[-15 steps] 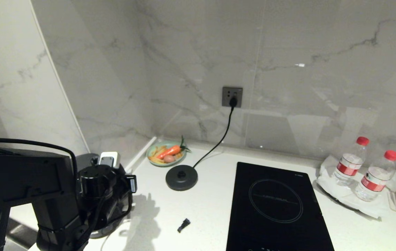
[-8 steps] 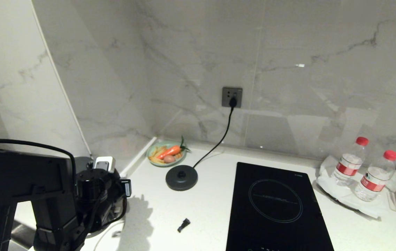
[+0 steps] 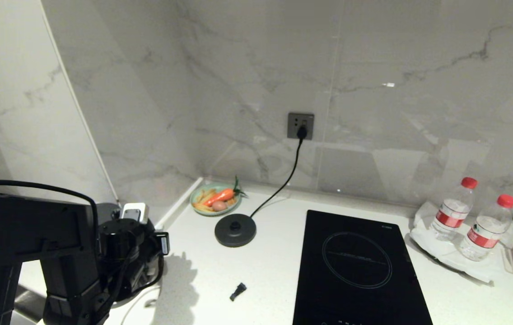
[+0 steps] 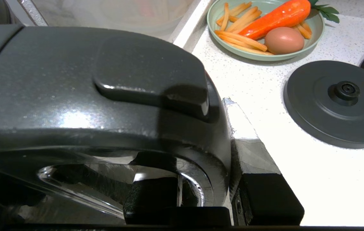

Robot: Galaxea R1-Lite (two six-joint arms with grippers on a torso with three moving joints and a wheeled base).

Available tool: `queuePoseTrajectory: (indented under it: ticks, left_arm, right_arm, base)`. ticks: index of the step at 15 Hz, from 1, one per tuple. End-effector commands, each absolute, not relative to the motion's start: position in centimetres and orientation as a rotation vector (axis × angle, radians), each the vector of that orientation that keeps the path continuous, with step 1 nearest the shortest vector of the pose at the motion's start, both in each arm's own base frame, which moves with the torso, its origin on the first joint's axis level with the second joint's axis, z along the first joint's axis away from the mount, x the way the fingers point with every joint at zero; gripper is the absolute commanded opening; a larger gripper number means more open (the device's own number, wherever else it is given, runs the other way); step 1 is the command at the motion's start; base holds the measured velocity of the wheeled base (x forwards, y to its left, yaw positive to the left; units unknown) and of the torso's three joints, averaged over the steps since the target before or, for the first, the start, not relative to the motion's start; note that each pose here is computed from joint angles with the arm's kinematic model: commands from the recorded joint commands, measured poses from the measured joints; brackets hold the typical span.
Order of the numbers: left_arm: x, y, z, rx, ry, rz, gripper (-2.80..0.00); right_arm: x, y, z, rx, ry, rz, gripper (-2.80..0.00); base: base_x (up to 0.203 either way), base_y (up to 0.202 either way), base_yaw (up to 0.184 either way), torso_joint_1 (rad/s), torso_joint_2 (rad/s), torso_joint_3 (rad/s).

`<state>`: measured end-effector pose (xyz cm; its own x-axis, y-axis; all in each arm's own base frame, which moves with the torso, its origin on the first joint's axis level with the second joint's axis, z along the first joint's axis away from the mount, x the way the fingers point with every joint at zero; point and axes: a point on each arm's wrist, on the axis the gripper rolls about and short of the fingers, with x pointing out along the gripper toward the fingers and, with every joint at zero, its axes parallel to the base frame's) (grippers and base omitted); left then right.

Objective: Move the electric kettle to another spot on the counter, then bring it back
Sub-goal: Place it by the sink

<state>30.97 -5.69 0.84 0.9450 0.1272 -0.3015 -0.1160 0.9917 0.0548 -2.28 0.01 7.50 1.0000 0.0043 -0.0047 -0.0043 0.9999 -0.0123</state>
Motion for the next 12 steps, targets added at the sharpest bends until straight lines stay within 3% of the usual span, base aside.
queuePoseTrajectory:
  ticks: [1,2,12]
  left_arm:
    - [30.8,-5.7,0.8,0.038,0.311,0.127,-1.65]
    - [30.6,-5.6,0.6,0.041,0.322,0.126,0.0]
    - [28.4,-5.2,2.5,0.025,0.315,0.122,0.0]
  right_arm:
    - [-2.3,0.0,7.5,-0.012,0.005,0.005,-2.8]
    - [-2.3,0.0,7.5,-0.012,0.005,0.005,-2.8]
    - [-2.3,0.0,7.5,-0.014,0.005,0.005,-2.8]
  base:
    - [0.0,0.0,0.0,0.0,0.0,0.0]
    - [0.0,0.0,0.0,0.0,0.0,0.0]
    - [0.0,0.0,0.0,0.0,0.0,0.0]
